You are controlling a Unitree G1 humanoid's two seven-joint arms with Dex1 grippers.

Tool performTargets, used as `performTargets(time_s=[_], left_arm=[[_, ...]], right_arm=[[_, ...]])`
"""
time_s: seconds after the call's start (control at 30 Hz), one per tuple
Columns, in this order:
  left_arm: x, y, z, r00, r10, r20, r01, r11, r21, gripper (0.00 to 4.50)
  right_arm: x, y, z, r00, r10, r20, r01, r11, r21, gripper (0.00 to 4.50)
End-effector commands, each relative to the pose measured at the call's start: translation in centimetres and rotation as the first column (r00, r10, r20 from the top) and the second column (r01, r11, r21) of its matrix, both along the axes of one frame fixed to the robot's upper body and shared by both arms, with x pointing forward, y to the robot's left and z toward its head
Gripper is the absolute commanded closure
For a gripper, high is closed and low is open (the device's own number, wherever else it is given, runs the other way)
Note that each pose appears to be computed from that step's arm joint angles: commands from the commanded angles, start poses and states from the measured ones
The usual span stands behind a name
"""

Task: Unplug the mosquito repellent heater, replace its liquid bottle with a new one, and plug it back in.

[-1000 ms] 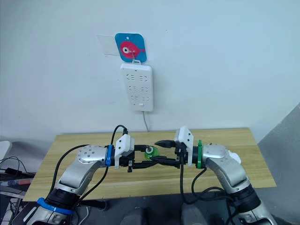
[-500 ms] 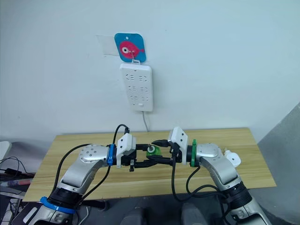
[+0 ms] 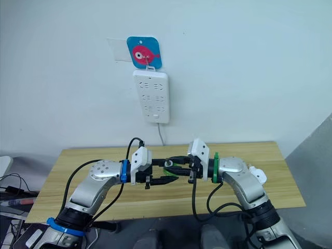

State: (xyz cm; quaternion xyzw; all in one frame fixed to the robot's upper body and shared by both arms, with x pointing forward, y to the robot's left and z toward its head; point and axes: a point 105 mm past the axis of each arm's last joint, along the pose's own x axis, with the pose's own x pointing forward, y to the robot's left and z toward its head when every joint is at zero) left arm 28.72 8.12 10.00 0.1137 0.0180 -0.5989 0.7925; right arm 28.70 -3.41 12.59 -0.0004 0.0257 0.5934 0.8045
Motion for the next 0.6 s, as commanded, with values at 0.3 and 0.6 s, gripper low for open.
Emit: performTargets(time_s=[0.3,0.6], left_arm=[[2.9,-1.7,5.5,0.932,0.261,0.253,-0.197,0.948,-0.251,0.0],[3.6,-3.5,7.3,0.887,0.357,0.292,-0.241,0.899,-0.367,0.0]], right_arm=[[4.8,-5.9,5.7,0.809,-0.225,-0.544,0.502,0.746,0.438,3.66],[4.0,-5.5,7.1,0.746,-0.106,-0.657,0.544,0.667,0.509,3.66]])
